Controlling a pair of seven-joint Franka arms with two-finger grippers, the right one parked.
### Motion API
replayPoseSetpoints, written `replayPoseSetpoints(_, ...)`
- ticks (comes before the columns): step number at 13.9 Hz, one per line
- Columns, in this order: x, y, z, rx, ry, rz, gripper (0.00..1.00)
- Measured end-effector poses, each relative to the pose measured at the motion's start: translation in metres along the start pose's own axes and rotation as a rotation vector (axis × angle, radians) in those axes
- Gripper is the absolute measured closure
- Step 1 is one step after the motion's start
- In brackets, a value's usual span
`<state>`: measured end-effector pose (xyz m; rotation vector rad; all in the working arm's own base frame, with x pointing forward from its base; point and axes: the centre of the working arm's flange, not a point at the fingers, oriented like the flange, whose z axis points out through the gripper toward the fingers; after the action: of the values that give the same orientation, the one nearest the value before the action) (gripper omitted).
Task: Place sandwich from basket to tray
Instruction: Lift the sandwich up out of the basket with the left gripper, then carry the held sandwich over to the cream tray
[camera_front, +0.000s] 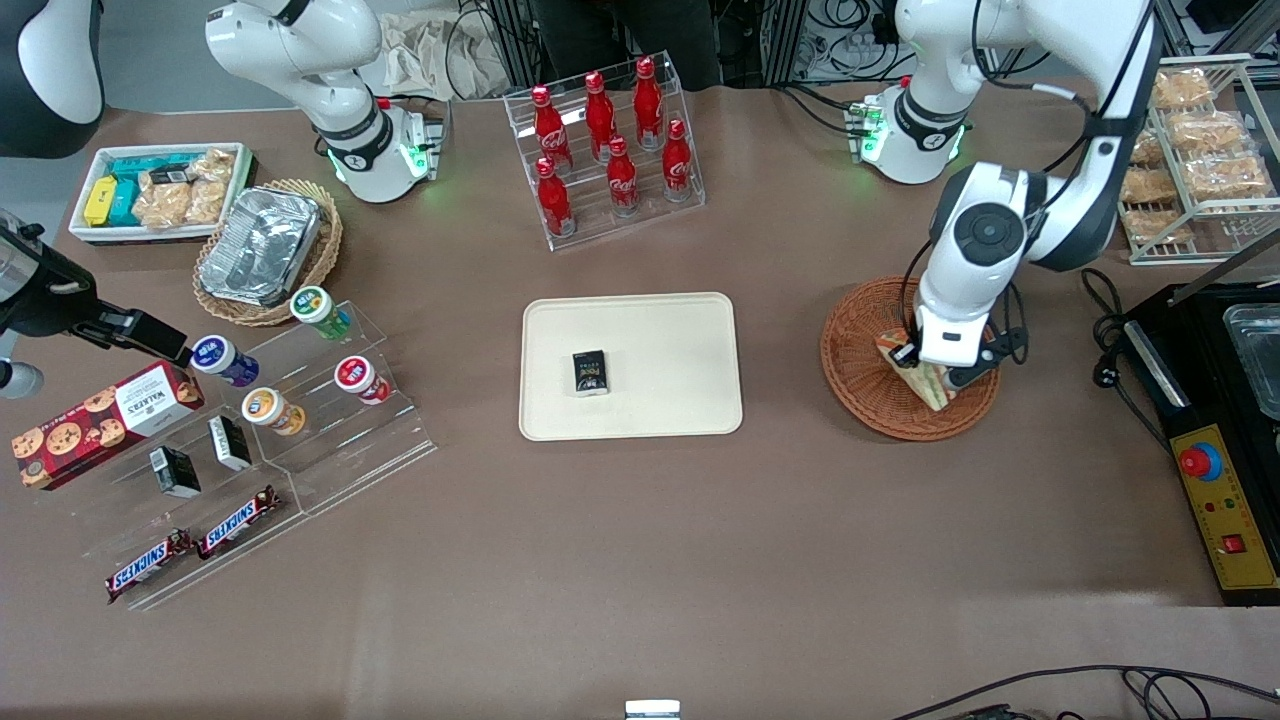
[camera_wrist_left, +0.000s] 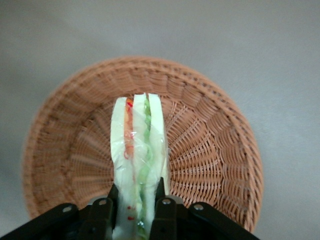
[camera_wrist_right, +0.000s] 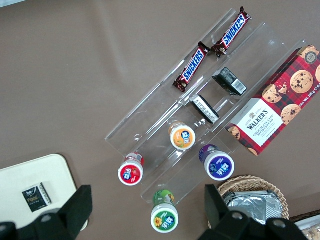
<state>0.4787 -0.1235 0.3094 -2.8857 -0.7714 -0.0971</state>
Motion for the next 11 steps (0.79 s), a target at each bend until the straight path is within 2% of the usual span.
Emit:
replayPoseSetpoints(2, 0.005, 0.000, -0.056, 0.023, 0.011, 0.038, 0.81)
replayPoseSetpoints(3, 0.005, 0.002, -0.087, 0.014, 0.006, 0.054, 0.84)
replayPoseSetpoints(6, 0.006, 0.005, -0.170, -0.023, -0.017, 0.130, 0.84)
replayPoseSetpoints(8, -0.003, 0.015, -0.199, -0.050, 0.004, 0.192, 0.84)
replayPoseSetpoints(11, -0.048, 0.060, -0.210, -0.099, 0.041, 0.286, 0.84)
